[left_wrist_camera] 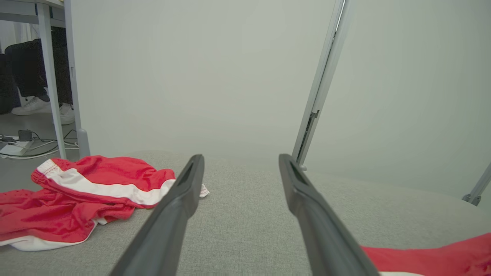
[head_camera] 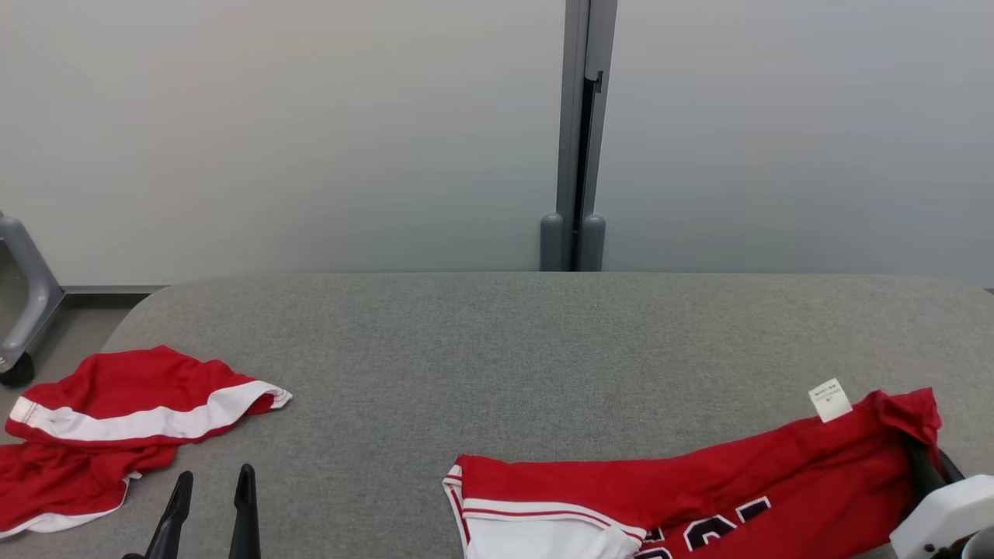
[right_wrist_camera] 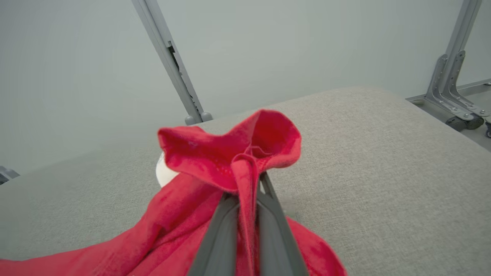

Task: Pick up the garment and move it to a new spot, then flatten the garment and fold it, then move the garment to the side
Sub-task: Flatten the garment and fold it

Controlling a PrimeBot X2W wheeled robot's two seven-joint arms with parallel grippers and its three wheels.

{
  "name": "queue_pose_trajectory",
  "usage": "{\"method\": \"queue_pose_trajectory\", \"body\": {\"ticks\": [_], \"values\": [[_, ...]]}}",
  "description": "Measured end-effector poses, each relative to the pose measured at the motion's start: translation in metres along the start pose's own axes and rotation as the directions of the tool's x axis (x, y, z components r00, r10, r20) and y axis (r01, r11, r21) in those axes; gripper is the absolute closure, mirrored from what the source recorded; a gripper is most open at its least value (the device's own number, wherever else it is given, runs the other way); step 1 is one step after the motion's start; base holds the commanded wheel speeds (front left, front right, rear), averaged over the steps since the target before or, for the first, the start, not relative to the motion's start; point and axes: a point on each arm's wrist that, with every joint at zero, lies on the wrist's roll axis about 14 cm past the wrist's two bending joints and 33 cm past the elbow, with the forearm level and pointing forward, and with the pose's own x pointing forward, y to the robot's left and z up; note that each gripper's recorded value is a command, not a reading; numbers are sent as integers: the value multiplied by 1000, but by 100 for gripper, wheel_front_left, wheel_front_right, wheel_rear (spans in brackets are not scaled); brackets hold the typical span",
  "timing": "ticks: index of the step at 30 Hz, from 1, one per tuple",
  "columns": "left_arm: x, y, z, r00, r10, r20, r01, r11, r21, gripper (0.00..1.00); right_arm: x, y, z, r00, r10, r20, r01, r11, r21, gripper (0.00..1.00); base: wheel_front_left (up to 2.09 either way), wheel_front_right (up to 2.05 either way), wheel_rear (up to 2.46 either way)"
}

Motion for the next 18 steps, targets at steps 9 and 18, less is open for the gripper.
{"method": "queue_pose_trajectory", "body": {"ticks": [9,18], "values": [[-6,7,5,1000,19,16,-19,1000,5,0,-8,80,9,976,212,57,-210,977,-42,100,0,0,0],[-21,27,8,997,76,14,-76,997,24,0,-25,190,-20,880,474,-42,-475,880,-19,100,0,0,0]]}}
